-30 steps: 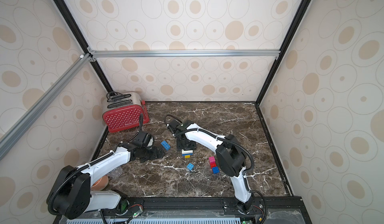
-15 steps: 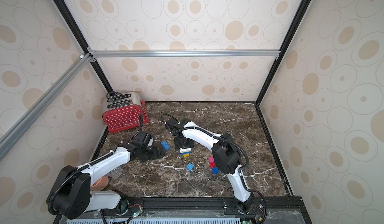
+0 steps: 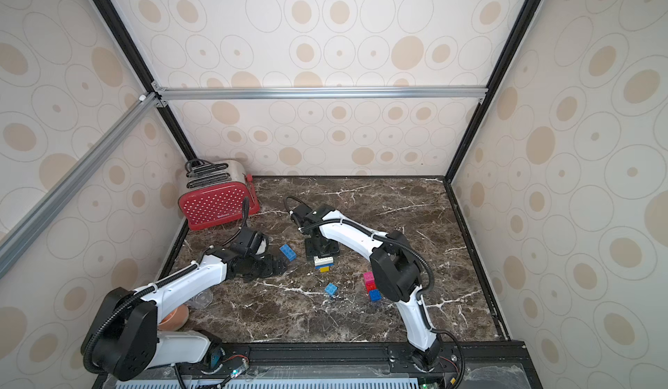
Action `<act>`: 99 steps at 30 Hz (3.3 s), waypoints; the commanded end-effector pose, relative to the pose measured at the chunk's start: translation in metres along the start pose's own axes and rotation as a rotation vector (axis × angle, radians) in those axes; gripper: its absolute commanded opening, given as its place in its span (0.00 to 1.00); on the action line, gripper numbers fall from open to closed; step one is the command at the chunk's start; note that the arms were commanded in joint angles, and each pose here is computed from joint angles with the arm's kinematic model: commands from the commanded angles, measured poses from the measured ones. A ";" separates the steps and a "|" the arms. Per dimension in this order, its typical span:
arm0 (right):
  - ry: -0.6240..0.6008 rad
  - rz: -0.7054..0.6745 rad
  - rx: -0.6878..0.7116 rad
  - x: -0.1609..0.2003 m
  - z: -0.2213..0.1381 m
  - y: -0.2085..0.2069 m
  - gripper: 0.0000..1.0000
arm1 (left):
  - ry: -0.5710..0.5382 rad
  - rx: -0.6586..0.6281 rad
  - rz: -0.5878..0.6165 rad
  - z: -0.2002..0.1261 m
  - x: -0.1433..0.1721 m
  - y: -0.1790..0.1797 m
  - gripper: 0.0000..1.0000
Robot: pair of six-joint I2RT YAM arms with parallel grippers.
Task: Assemble a carrot with lego
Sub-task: Assemble the lego brick with the lego brick, then pick up the lego brick from the center of the board.
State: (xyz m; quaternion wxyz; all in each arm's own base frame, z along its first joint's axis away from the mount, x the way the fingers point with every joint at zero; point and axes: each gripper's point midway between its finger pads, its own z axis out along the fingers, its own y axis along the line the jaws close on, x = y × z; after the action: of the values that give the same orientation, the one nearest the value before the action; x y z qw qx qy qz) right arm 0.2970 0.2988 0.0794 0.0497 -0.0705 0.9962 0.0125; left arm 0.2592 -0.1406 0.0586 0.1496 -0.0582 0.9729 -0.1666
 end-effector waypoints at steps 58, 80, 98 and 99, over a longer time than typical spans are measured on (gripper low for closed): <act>-0.164 0.059 -0.024 -0.013 -0.076 -0.008 0.92 | -0.032 -0.347 0.054 0.042 -0.066 -0.003 0.91; -0.181 0.077 -0.054 -0.012 -0.079 -0.017 0.95 | -0.029 -0.155 0.257 0.050 -0.086 -0.059 0.82; -0.198 0.103 -0.064 -0.014 -0.085 -0.029 0.97 | 0.116 -0.257 0.386 0.073 -0.070 -0.037 0.78; -0.199 0.105 -0.065 -0.014 -0.085 -0.029 0.97 | 0.114 -0.257 0.384 0.073 -0.071 -0.037 0.77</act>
State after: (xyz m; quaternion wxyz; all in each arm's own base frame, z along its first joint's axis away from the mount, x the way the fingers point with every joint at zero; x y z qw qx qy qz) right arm 0.3092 0.2776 0.1562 0.1384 -0.0256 0.9886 0.0539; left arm 0.3495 -0.1856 0.0196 0.1181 0.1067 0.9870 -0.0204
